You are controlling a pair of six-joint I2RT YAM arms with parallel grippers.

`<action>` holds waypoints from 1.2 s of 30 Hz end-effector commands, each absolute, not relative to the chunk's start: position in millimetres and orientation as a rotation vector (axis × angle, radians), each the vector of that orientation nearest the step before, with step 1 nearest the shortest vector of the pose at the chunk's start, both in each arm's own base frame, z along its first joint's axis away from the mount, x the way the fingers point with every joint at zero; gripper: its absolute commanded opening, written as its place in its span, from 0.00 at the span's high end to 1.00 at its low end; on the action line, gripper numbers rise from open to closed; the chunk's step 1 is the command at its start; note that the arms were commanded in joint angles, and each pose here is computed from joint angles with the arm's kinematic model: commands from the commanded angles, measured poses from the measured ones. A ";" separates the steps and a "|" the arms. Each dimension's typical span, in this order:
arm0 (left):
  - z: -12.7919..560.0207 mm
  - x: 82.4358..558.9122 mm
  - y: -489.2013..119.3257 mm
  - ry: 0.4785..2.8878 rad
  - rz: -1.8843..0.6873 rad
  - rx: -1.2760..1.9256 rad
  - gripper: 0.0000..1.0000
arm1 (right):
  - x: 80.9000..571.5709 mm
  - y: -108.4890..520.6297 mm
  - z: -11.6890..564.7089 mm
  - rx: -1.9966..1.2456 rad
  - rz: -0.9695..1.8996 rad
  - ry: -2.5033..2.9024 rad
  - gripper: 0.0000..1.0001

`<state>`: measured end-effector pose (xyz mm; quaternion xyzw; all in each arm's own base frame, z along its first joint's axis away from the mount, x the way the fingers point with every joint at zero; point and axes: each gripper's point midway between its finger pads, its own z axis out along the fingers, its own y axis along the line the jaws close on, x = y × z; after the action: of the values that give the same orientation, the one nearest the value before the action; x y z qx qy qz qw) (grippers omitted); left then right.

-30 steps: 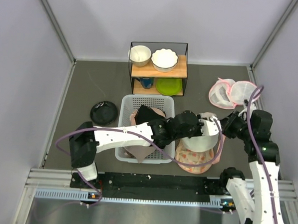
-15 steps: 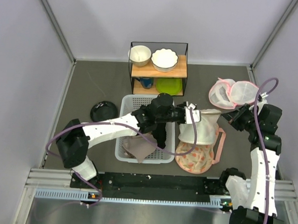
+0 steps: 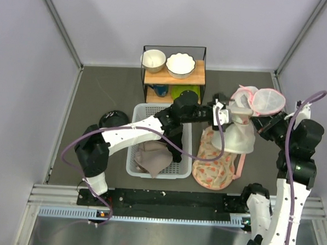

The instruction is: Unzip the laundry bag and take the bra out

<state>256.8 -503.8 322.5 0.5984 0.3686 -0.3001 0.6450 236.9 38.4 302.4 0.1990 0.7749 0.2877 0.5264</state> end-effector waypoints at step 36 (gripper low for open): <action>271.0 201.4 -484.1 1.134 -0.698 1.560 0.01 | 180.9 87.0 236.4 0.364 0.889 2.012 1.00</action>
<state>191.6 -478.4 266.7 0.6361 0.4873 -0.3147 0.5088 187.2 78.4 200.3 0.1948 0.8236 0.3470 0.4042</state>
